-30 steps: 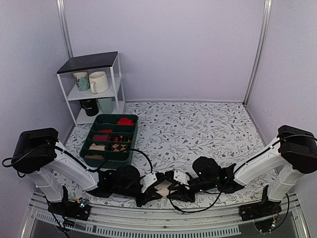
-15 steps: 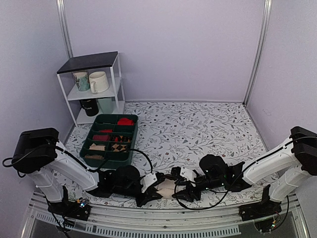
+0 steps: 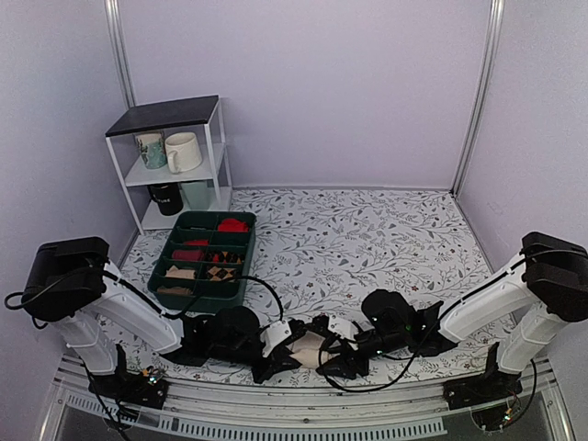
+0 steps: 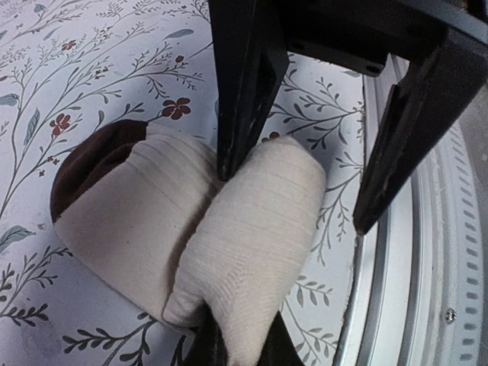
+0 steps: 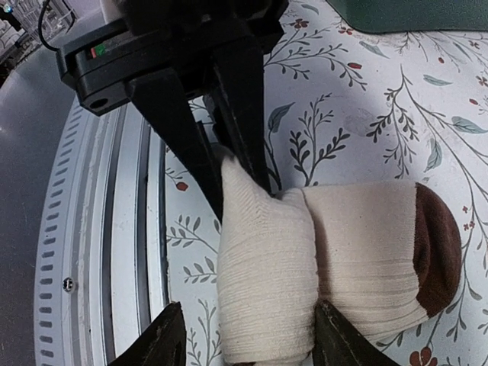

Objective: Roll the socks
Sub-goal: Roll the sock at the center of the board.

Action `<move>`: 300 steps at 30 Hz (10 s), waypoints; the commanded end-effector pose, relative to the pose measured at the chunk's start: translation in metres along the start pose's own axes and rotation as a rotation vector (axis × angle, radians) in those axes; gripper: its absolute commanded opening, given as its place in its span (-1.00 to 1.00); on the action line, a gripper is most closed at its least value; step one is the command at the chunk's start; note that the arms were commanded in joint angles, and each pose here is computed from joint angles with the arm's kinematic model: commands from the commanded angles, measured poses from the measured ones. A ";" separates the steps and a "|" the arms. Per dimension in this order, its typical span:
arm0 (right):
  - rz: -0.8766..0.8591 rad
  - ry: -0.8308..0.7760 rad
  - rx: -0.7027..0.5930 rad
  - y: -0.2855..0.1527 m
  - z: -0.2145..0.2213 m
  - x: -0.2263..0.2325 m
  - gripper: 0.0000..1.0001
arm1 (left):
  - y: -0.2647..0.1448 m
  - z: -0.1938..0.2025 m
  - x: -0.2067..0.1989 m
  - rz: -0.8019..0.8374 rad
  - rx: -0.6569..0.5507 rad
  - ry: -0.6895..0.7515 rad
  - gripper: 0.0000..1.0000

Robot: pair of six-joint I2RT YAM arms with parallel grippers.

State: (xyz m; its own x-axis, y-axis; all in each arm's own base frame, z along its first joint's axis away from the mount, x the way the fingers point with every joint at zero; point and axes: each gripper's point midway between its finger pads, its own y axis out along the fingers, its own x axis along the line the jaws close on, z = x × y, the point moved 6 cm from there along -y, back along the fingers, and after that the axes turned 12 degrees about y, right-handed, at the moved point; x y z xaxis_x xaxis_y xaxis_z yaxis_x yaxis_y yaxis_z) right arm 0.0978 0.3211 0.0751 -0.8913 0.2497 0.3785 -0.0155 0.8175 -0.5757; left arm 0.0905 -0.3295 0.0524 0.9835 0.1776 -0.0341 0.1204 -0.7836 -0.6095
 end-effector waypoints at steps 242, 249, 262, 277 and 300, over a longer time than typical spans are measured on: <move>0.143 0.680 0.156 -0.015 0.094 -0.035 -0.92 | -0.014 -0.048 0.004 -0.125 -0.363 0.509 -0.05; 0.140 0.677 0.160 -0.015 0.096 -0.036 -0.92 | -0.003 -0.042 0.004 -0.104 -0.335 0.516 0.09; 0.133 0.679 0.169 -0.015 0.098 -0.035 -0.92 | 0.019 -0.029 0.014 -0.091 -0.260 0.492 0.08; 0.120 0.694 0.179 -0.015 0.099 -0.035 -0.92 | 0.037 -0.013 0.011 0.040 -0.134 0.438 -0.02; 0.287 0.559 -0.060 -0.063 0.021 -0.040 -0.10 | 0.061 0.056 0.004 0.306 0.424 0.104 -1.00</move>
State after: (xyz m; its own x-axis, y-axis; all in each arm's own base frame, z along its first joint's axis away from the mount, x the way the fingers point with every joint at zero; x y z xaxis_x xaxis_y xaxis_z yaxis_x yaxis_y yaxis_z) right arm 0.1193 0.2682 0.0729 -0.4894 0.5795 0.6516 0.1245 0.7860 -0.6056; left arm 0.1256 -0.4097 0.0588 0.9800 -0.1344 0.1467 -0.0266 -0.8193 -0.5728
